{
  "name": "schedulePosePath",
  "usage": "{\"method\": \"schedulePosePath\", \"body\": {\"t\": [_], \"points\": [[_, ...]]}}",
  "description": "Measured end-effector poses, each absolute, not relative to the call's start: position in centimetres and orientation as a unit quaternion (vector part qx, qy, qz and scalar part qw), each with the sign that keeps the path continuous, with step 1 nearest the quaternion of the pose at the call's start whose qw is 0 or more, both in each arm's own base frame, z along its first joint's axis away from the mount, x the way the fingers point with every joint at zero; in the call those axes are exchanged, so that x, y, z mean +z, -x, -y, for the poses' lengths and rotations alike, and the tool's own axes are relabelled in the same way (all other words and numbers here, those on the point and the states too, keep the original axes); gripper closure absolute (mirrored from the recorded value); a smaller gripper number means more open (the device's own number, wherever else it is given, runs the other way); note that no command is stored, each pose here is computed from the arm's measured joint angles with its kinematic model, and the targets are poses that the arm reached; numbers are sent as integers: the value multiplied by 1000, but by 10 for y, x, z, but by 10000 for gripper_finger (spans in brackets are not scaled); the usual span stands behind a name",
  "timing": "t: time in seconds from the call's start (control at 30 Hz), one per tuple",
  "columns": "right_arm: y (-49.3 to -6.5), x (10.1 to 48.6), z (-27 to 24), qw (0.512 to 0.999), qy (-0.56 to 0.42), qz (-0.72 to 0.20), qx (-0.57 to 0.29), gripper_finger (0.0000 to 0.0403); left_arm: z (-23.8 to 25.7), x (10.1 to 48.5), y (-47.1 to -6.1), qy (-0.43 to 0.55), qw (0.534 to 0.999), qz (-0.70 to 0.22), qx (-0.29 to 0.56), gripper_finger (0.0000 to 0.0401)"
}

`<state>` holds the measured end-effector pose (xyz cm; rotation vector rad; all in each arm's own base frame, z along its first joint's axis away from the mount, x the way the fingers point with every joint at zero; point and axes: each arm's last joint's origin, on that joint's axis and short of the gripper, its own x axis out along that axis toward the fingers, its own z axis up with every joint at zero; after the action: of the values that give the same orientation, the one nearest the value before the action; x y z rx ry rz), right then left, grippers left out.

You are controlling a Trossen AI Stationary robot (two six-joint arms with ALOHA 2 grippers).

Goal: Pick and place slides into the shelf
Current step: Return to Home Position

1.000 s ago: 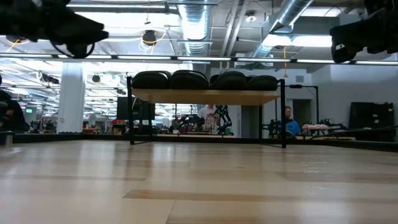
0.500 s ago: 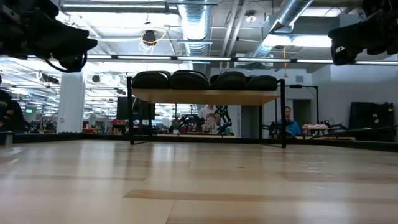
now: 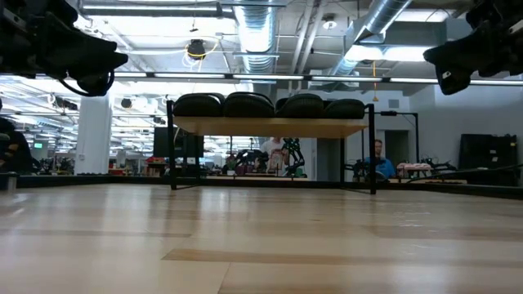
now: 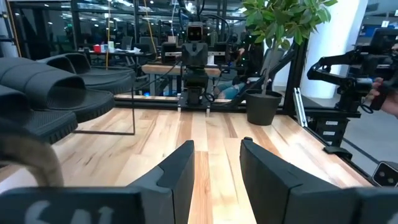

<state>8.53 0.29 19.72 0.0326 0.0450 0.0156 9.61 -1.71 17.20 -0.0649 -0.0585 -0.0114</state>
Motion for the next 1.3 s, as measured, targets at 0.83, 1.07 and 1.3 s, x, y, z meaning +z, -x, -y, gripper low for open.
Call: {"method": "schedulePosePath", "body": {"t": [0.83, 1.07, 1.3], "points": [[-84, 186, -3, 997, -14, -79, 7, 403, 17, 171, -96, 7, 1000, 28, -5, 285], [-84, 186, -3, 997, -14, -80, 7, 403, 17, 171, -96, 7, 1000, 28, -5, 285], [-84, 186, -3, 997, -15, -79, 7, 403, 17, 171, -96, 9, 1000, 28, -5, 285]]}}
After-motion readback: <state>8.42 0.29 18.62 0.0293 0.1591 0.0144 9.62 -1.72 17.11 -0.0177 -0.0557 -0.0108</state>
